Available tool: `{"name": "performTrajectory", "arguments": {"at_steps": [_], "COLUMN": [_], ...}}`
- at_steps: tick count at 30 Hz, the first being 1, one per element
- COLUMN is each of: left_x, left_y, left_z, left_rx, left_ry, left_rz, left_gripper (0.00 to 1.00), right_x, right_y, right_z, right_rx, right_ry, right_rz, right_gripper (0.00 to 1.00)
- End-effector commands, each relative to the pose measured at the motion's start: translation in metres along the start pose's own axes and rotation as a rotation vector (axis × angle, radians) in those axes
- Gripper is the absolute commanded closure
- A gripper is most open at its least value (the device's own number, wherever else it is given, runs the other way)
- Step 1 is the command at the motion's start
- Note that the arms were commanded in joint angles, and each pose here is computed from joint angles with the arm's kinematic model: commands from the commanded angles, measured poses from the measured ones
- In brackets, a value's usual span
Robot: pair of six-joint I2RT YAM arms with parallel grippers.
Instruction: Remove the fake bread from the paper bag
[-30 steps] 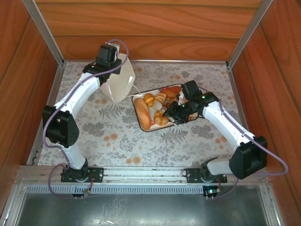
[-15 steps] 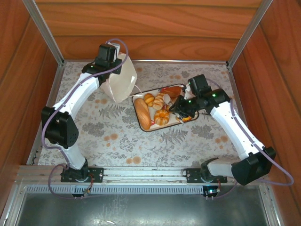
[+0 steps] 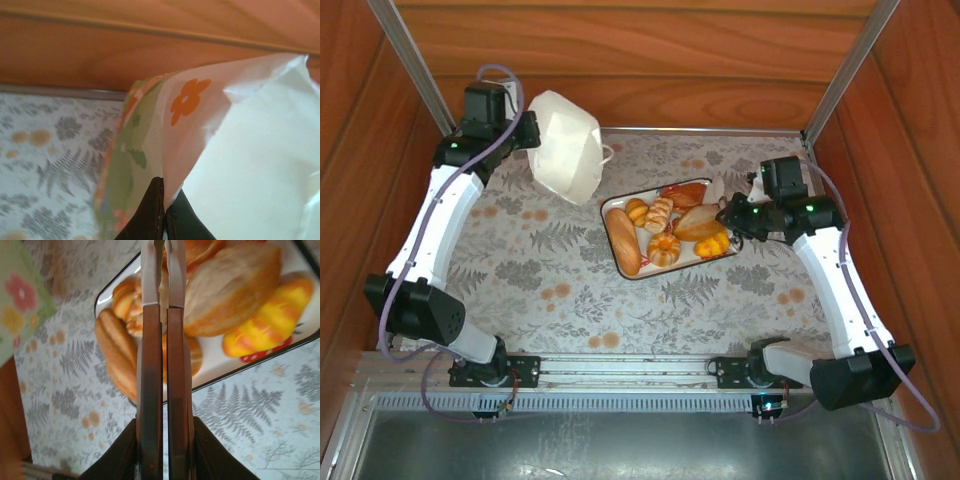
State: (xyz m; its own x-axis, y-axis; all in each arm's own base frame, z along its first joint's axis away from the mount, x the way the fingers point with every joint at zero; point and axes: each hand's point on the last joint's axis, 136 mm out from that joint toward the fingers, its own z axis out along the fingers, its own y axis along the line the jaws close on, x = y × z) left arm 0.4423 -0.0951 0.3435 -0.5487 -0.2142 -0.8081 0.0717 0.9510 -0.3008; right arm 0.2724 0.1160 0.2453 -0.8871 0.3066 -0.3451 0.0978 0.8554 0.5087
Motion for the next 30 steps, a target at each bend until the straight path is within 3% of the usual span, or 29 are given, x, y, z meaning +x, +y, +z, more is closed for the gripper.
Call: {"name": "performTrajectory", "arguments": {"at_steps": [1,6,14,20,30], "left_x": [0.004,0.007,0.024,0.046,0.063], "left_y": [0.012,0.03,0.036,0.04,0.053], "left_z": [-0.021,-0.04,-0.052,-0.038,-0.004], "left_rx": [0.043,0.13,0.113,0.117,0.097], "left_ry": [0.056,0.106,0.179,0.266,0.35], "left_rz": [-0.232,-0.511,-0.574,-0.626,-0.626], "left_gripper": [1.0,1.0,1.0,1.0,1.0], "right_x": [-0.014,-0.029,-0.055,-0.066,-0.069], "right_y": [-0.013,-0.038,-0.08,-0.101,-0.14], "right_z": [-0.012,-0.016,0.009,0.025,0.044], "right_rx": [0.022,0.058,0.049,0.05,0.2], "right_ry": [-0.064,-0.116,-0.148,-0.163,-0.17], "right_rz": [-0.028,-0.006,0.051,0.058,0.013], "right_gripper": [0.73,0.72,0.72,0.73,0.71]}}
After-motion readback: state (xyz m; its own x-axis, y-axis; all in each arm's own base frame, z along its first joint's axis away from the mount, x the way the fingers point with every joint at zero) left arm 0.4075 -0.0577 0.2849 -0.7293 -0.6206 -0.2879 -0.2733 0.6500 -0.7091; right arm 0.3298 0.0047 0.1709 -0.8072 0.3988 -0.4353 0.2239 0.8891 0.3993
